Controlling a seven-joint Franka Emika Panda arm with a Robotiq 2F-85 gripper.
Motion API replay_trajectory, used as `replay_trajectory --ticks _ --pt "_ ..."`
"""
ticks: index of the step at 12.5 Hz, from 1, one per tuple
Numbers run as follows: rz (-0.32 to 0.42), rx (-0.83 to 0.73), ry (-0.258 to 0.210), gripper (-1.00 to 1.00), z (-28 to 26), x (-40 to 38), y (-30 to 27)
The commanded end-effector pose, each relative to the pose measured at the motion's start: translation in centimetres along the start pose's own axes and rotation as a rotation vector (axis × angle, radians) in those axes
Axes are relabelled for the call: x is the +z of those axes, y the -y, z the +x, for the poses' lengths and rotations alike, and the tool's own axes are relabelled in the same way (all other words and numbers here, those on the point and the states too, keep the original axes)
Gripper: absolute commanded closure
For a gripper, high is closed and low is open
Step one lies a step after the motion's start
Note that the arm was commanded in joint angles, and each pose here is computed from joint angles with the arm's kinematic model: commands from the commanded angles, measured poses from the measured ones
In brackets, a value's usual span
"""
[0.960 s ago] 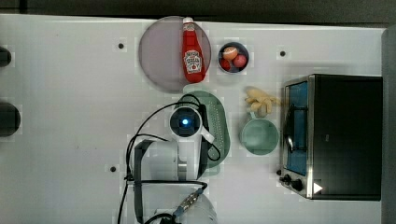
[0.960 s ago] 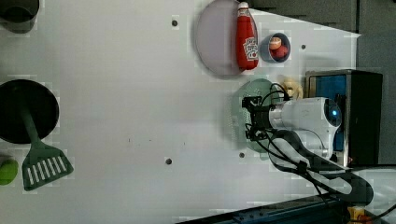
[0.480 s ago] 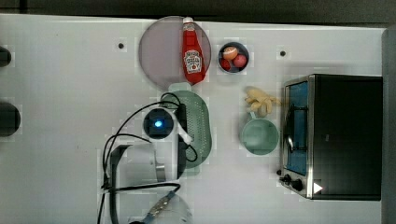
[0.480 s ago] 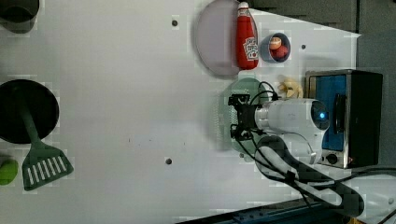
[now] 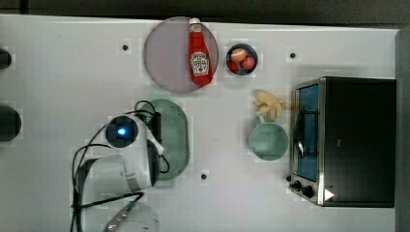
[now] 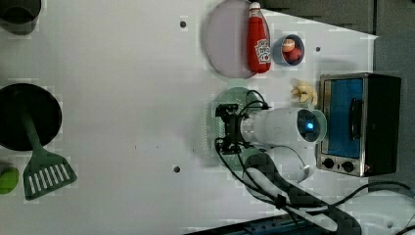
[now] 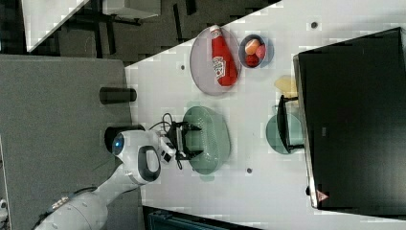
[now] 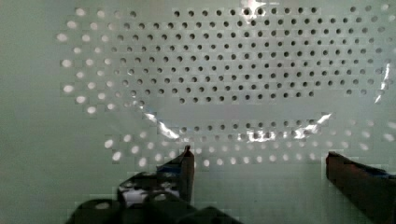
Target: Drag strainer right to left.
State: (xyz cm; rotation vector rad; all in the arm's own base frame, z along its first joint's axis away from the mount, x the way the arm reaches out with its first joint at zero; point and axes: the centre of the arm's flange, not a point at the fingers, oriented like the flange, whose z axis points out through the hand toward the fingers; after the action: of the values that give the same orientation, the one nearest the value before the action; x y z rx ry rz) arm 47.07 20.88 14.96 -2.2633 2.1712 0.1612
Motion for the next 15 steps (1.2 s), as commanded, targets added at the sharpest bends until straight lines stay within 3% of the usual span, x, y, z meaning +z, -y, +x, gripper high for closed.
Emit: replay_trajectory --ticks 1,15 --pt "0.014 0.032 0.013 -1.0 -3.8 -0.2 0.3" --pt "0.002 0.08 0.09 -1.0 -15.9 0.2 2.8"
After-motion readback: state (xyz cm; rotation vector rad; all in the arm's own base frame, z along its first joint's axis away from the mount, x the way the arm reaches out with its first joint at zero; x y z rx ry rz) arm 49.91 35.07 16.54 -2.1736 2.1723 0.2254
